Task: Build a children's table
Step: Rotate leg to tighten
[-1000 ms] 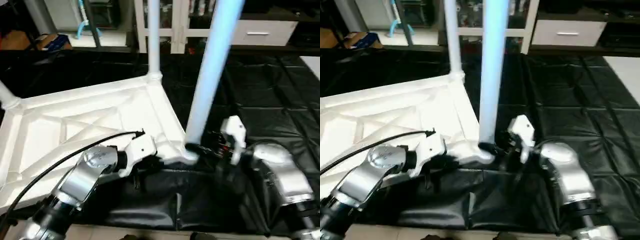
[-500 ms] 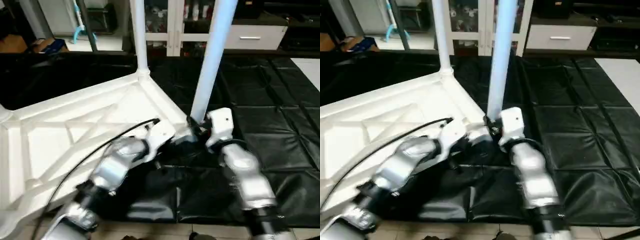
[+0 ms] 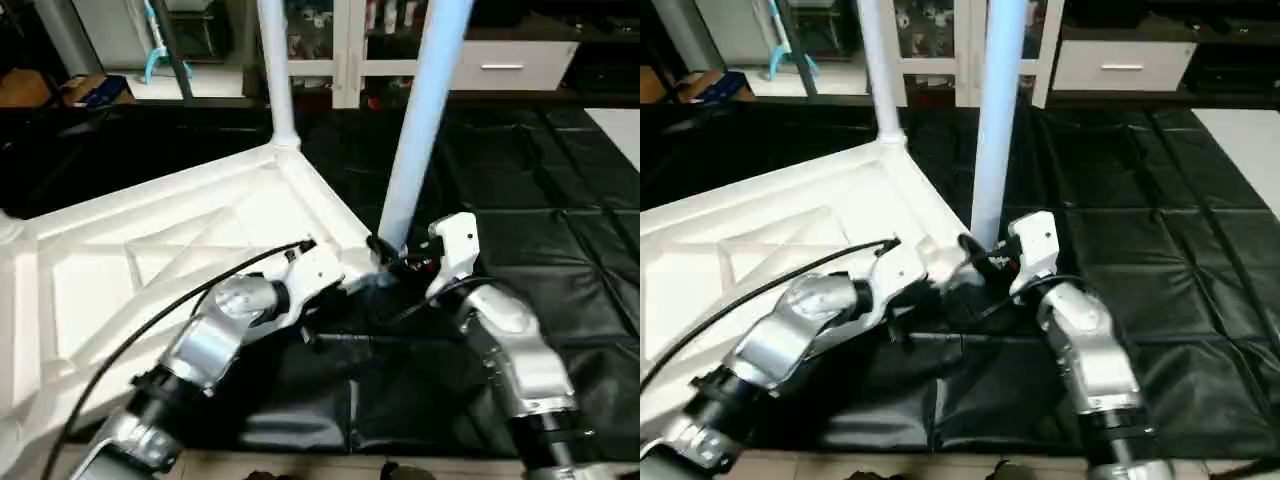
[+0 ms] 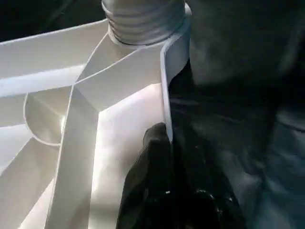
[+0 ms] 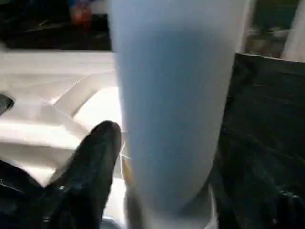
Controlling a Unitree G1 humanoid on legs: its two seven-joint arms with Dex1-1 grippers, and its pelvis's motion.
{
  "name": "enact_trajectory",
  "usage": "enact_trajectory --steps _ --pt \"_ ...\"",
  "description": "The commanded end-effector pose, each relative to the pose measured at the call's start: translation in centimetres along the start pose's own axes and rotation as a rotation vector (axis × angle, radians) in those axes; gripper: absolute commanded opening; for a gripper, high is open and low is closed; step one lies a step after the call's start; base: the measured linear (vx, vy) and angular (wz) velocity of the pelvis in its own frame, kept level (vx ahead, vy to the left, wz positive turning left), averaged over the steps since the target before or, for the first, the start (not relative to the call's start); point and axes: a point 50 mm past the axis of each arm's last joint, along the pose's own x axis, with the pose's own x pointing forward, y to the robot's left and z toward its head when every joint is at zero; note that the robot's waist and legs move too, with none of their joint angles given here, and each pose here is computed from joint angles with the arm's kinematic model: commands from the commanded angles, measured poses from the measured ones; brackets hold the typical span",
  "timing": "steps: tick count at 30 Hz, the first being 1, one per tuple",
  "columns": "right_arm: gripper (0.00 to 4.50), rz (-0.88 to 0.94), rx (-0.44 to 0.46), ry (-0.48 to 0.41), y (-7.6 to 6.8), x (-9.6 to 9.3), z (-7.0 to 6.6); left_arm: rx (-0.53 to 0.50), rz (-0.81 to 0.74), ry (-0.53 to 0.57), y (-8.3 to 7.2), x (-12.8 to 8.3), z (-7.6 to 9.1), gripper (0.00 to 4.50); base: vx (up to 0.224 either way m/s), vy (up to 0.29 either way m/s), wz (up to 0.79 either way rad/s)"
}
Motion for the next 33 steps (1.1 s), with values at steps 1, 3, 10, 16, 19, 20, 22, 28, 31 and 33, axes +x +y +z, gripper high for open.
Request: enact_trajectory --steps 1,3,10,16,19,20,22,28,31,33 --pt "3.4 0.105 -0.037 0.005 -0.5 -0.5 0.9 -0.012 -0.164 0.036 -2.3 0.1 -1.5 0.0 0.052 -0.017 0.08" --pt "3.4 0.263 -0.099 0.036 -0.6 -1.9 1.3 -0.012 -0.21 0.033 -2.6 -0.8 -1.7 0.0 0.03 -0.004 0.03" --pt "3.4 0.418 -0.122 0.087 -0.4 -3.7 1.2 -0.015 -0.218 0.052 -2.3 -2.0 -2.4 0.0 0.036 0.002 0.02" --pt "3.4 0.501 -0.127 0.091 -0.1 -4.5 1.1 -0.024 -0.222 0.057 -2.1 -2.8 -2.6 0.0 0.0 0.0 0.0" --pt "3.4 0.499 -0.126 0.087 -0.2 -4.3 1.1 -0.026 -0.227 0.054 -2.2 -2.9 -2.6 0.0 0.0 0.0 0.0" --pt "3.4 0.496 -0.117 0.081 -0.2 -4.3 1.1 -0.027 -0.229 0.052 -2.3 -2.9 -2.5 0.0 0.0 0.0 0.0" --pt "3.25 0.5 -0.104 0.081 -0.2 -4.1 0.9 -0.027 -0.234 0.047 -2.4 -2.8 -2.4 0.0 0.0 0.0 0.0" --pt "2.81 0.513 -0.106 0.093 -0.2 -4.2 0.7 -0.029 -0.237 0.044 -2.4 -2.8 -2.3 0.0 0.0 0.0 0.0" --pt "2.53 0.52 -0.109 0.095 -0.2 -4.2 0.6 -0.031 -0.238 0.047 -2.5 -2.9 -2.4 0.0 0.0 0.0 0.0" --pt "2.37 0.525 -0.109 0.098 -0.2 -4.3 0.6 -0.033 -0.239 0.049 -2.5 -2.9 -2.4 0.0 0.0 0.0 0.0"
